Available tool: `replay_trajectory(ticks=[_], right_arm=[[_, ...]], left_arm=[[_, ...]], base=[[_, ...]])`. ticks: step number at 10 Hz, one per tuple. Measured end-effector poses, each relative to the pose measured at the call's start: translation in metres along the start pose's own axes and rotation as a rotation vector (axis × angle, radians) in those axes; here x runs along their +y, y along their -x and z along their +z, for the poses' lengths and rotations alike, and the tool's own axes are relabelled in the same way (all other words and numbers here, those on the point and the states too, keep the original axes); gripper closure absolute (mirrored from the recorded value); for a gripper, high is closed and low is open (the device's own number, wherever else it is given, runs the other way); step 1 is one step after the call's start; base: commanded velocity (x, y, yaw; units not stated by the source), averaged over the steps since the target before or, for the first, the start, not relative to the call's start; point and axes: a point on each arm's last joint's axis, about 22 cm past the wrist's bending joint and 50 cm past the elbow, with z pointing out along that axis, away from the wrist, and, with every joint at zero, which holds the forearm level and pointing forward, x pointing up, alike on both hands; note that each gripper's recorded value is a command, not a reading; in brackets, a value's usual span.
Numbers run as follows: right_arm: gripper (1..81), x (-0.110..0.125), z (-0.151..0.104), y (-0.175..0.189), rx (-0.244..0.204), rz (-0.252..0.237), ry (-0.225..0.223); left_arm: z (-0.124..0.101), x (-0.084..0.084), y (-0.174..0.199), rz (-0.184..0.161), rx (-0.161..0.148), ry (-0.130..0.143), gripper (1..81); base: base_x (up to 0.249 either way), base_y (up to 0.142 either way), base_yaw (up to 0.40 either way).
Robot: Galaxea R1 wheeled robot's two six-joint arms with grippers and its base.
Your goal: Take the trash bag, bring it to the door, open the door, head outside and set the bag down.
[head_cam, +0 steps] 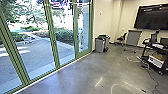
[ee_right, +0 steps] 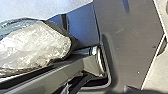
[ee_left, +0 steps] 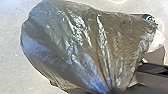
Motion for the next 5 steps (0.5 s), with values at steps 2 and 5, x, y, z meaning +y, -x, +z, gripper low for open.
replay_trajectory(ticks=[2,5], right_arm=[[1.0,-0.0003,0.0001,0.0001,0.000,0.000,0.000],[1.0,-0.0035,0.0009,0.0001,0.000,-0.001,-0.004]], left_arm=[[0.0002,0.0014,0.0016,0.000,-0.003,0.003,81.1],[-0.0003,-0.0017,0.0002,0.000,0.000,-0.002,81.1]], base=[[0.152,0.000,0.000],[0.152,0.000,0.000]])
